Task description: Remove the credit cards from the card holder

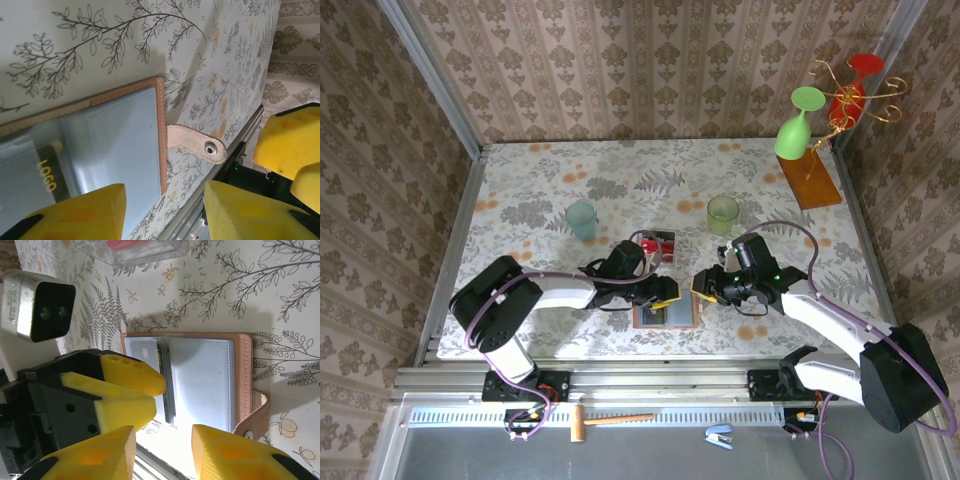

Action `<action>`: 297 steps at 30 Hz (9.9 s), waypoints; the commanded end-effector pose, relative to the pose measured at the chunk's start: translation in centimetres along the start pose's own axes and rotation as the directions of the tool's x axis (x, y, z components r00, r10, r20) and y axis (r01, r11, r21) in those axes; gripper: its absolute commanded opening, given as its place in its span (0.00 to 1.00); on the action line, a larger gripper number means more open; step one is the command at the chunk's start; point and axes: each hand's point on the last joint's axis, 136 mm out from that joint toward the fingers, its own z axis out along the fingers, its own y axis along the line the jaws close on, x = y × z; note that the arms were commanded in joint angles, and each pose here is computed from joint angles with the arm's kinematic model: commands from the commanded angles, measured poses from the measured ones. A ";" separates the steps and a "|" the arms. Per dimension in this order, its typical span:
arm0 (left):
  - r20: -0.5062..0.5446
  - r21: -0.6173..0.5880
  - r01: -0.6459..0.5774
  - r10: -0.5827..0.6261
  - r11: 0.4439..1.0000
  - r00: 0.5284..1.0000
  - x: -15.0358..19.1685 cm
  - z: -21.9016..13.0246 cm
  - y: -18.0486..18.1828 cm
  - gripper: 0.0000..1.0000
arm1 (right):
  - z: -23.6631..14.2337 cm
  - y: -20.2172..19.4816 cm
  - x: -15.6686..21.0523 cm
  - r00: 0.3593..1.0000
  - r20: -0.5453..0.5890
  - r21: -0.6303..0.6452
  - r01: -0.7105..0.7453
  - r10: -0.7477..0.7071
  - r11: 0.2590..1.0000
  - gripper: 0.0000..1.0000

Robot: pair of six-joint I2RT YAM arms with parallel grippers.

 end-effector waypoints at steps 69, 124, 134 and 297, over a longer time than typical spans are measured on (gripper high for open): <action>0.092 -0.087 0.084 -0.076 0.993 0.993 2.3 -4.7 7.4 0.26 | 10.3 1.7 3.1 0.966 -0.254 0.097 0.064 -0.038 0.993 0.20; 0.091 -0.076 0.099 -0.092 0.992 0.992 2.4 -4.7 7.4 0.26 | 10.1 0.1 4.5 0.955 -0.295 0.165 0.080 -0.028 0.983 0.24; 0.091 -0.076 0.101 -0.094 0.992 0.991 2.4 -4.7 7.4 0.28 | 9.8 -1.3 4.2 0.955 -0.293 0.246 0.124 -0.048 0.961 0.25; 0.059 -0.104 0.080 -0.074 0.991 0.995 2.1 -4.0 7.3 0.12 | 5.3 0.0 2.8 0.979 -0.188 0.217 0.116 -0.076 0.969 0.13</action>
